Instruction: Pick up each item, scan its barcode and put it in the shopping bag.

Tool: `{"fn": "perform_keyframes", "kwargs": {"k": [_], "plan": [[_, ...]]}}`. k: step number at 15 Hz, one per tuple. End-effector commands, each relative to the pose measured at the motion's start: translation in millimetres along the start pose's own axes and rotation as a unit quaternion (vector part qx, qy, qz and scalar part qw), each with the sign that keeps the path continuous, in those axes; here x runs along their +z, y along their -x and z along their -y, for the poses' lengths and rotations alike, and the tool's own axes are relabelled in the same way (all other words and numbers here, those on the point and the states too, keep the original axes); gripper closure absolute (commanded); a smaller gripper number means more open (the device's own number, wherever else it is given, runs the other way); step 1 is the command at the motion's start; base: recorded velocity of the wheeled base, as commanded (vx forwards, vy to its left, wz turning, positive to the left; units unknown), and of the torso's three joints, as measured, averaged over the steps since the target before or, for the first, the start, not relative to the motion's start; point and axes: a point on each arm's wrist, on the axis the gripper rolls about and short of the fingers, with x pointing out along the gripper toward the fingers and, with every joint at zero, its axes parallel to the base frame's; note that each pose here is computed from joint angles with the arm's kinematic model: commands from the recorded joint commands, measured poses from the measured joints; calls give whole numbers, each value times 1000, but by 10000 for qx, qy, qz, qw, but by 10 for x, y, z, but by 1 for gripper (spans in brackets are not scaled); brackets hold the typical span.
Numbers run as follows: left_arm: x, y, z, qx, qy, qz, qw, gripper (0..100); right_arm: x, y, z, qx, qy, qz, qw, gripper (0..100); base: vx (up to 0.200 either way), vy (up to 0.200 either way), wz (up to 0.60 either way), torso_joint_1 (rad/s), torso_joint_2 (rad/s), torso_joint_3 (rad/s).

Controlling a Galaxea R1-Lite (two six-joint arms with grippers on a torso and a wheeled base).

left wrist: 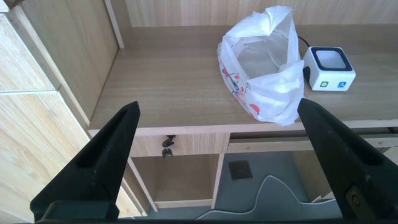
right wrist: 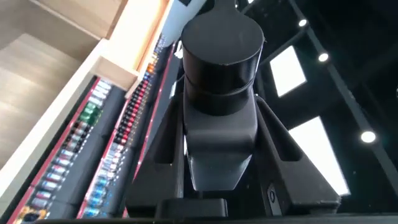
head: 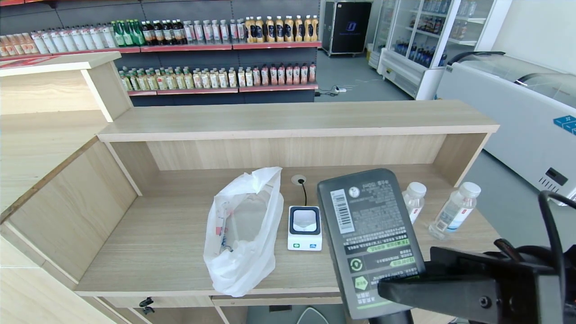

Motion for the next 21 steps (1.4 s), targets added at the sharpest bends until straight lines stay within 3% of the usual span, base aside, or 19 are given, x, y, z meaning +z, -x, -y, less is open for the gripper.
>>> {"fn": "perform_keyframes", "kwargs": {"k": [1,4,20,21], "plan": [[0,0,0,-3,-1,2,10000,0,-73,-178,50,-217,2,26,9998,100,0,0,0,0,0,0],[0,0,0,5,-1,2,10000,0,-140,-176,108,-238,-86,-122,9996,100,0,0,0,0,0,0],[0,0,0,5,-1,2,10000,0,-12,-65,114,-162,-377,-30,9992,100,0,0,0,0,0,0],[0,0,0,5,-1,2,10000,0,-226,-87,131,-65,-1394,-482,9890,100,0,0,0,0,0,0]]}}
